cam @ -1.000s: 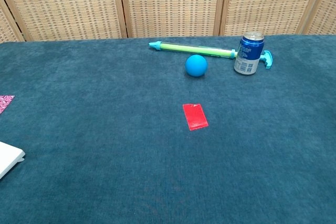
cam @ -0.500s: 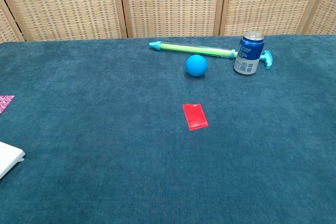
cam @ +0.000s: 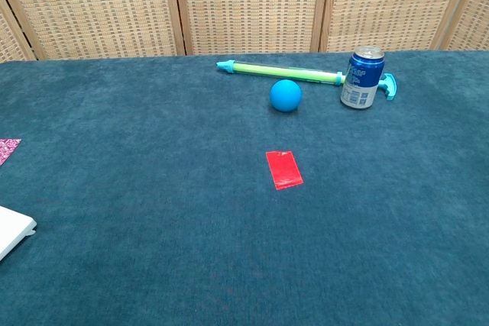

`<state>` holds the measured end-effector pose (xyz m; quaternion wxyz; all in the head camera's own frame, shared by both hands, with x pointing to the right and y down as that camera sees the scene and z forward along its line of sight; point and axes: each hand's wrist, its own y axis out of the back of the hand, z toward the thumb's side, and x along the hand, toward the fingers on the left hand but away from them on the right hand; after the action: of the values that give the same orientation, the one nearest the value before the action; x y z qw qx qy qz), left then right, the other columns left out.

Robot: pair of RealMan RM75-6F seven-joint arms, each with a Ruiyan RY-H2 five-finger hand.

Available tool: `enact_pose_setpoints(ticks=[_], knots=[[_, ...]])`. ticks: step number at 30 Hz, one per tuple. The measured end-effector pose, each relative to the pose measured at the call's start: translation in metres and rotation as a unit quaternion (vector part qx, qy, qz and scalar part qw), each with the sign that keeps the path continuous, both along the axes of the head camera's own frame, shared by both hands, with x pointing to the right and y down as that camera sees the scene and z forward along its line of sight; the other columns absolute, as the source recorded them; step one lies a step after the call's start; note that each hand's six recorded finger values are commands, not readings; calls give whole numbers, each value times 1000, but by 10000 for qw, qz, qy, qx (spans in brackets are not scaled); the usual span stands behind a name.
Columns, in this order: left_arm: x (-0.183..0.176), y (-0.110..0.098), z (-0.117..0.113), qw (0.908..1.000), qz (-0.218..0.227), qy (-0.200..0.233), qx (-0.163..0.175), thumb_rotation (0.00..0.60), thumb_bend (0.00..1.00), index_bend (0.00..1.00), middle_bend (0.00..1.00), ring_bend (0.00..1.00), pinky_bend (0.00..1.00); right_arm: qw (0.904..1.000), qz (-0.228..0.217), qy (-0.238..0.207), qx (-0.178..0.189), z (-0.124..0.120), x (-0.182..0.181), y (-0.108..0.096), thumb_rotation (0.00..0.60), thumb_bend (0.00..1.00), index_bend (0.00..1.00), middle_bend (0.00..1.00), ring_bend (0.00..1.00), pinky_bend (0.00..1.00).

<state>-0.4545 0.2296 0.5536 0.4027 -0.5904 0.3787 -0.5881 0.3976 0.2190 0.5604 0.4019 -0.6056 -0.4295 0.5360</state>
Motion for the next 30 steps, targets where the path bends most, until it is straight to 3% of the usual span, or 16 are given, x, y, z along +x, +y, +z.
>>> enact_pose_setpoints(ticks=[9,19,30], knots=[[-4,-3,0,9999,-90,-45,25,600,111,0,0,0,37,9982,-414,-423,-140,10,-23,-10,600,141,63,0,0,0],[-10,-7,3,9997,-206,-112,-21,600,113,0,0,0,37,9871,-1112,-1000,-563,36,-76,-44,600,141,69,0,0,0],[-17,-11,10,9993,-324,-126,-127,600,115,0,0,0,37,9767,-1150,-1612,-825,60,-149,-66,600,140,80,0,0,0]])
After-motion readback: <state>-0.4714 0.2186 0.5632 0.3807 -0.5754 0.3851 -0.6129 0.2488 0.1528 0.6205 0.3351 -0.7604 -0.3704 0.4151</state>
